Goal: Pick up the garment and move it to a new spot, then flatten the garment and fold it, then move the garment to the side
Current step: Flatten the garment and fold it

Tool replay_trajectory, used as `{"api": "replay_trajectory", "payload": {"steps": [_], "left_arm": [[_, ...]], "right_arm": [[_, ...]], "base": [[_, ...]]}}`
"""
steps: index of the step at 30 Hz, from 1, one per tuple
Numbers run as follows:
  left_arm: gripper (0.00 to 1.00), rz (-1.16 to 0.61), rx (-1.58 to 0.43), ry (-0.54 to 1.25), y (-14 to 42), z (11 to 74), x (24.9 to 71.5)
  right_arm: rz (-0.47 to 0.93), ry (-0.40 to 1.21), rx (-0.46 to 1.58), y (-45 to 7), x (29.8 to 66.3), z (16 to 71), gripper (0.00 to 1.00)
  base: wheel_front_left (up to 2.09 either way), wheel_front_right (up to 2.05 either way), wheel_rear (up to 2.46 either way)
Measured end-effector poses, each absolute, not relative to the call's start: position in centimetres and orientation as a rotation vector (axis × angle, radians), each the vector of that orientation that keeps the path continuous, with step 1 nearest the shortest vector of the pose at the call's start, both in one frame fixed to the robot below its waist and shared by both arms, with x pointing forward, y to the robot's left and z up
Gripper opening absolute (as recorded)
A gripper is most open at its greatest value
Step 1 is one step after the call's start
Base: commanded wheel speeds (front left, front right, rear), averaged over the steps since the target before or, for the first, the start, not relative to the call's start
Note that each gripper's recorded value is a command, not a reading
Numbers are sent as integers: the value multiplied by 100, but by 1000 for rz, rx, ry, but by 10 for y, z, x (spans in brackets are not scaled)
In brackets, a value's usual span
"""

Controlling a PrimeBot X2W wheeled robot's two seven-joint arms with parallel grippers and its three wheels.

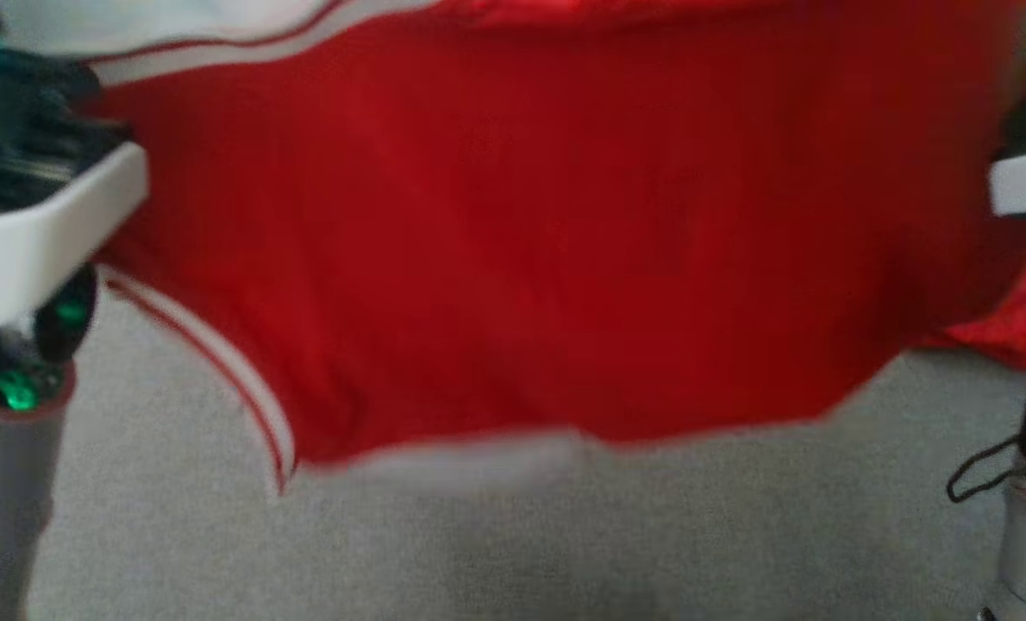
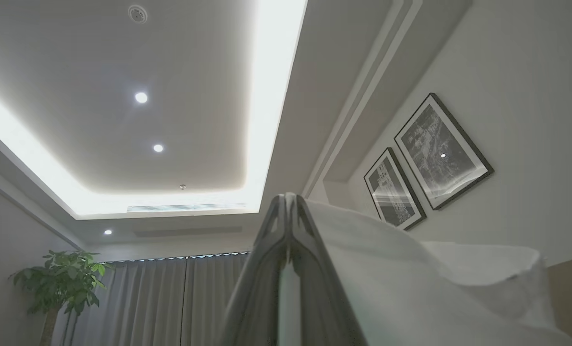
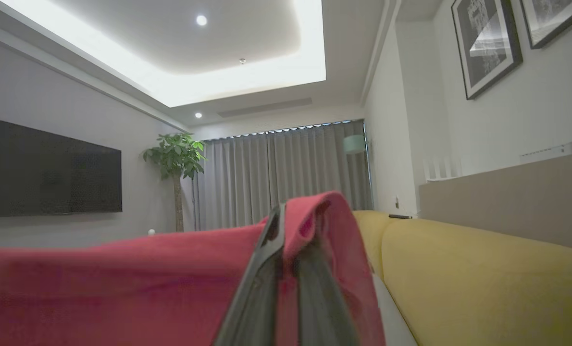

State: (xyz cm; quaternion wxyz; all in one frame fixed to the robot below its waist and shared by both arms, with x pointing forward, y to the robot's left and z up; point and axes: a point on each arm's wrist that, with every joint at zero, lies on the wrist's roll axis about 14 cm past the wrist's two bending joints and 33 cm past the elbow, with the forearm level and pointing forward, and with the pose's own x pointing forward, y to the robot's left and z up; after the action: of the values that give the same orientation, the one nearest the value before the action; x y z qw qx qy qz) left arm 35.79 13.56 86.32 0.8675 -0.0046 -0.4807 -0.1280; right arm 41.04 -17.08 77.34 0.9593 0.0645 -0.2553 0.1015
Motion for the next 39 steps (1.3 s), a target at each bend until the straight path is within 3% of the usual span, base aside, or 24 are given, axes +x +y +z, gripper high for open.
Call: {"api": "replay_trajectory", "payload": {"steps": [4,7,11,16,25,33,39], "left_arm": [[0,-297,37,-985,133,869,376],[0,-296,54,-915,138,860,418],[0,-268,85,-787,150,834,495],[0,-232,166,-712,159,816,583],[0,-119,200,-704,185,806,663],[0,-190,238,-552,176,749,674],[0,-249,215,-165,176,590,654]], "right_arm": [[190,-465,110,-172,418,764,0],[196,-403,133,-169,442,747,0],[197,-306,159,-166,502,724,0],[206,-300,132,-158,589,722,0],[108,-409,83,-174,676,707,0],[151,-170,61,-150,696,606,0],[182,153,-47,-150,657,489,0]], "base": [[0,0,0],[0,0,0],[0,0,0],[0,0,0],[0,0,0],[0,0,0],[0,0,0]]}}
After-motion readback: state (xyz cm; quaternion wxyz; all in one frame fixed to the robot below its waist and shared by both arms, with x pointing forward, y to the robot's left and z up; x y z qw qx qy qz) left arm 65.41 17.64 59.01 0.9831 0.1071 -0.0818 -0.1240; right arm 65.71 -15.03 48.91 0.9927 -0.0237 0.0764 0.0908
